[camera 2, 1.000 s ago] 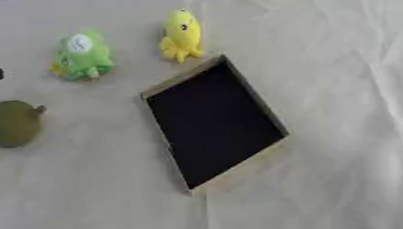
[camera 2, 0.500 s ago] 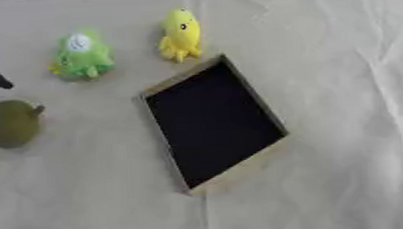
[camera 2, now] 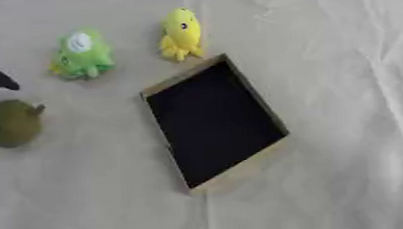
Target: Pick up objects on the table and place them in the box.
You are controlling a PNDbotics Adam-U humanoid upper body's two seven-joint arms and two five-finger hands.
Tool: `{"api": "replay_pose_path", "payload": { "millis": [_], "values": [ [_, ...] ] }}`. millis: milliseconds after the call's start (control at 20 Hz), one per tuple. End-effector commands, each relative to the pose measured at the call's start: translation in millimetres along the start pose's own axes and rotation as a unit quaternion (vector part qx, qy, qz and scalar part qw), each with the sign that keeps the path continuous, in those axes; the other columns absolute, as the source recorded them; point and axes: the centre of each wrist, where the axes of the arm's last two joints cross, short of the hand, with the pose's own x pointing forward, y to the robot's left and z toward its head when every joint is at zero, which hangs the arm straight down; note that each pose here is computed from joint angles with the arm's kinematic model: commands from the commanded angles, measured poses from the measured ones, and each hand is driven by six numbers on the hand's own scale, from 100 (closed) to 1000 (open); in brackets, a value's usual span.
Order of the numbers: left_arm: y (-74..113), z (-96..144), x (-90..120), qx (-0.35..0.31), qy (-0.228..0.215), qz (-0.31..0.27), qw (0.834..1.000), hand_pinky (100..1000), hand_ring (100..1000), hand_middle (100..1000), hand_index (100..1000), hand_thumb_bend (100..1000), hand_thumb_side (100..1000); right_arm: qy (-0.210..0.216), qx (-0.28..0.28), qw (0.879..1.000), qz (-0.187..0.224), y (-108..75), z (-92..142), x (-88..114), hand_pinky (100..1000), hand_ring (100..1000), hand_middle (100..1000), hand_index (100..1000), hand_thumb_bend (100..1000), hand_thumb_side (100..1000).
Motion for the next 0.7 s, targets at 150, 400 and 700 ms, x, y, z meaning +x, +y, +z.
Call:
{"api": "replay_pose_path", "payload": {
  "millis": [150,400,700],
  "values": [
    [4.6,2.7,-4.6,-0.031,0.003,-0.018,0.999,939,894,825,937,328,518,-0.009,0.001,1.000,0.003,-3.8,-3.3,5.7,894,868,639,776,100,510],
    [3.7,-0.6,-3.6,-0.041,0.003,-0.016,0.999,922,877,803,912,349,360,-0.005,0.001,1.000,0.002,-3.7,-2.0,5.1,895,869,638,776,100,510],
    [5.8,-2.2,-2.0,-0.038,0.005,-0.021,0.999,909,864,791,901,382,285,-0.004,0.001,1.000,0.000,-3.3,-1.4,4.7,895,869,637,776,100,510]
  ]
}}
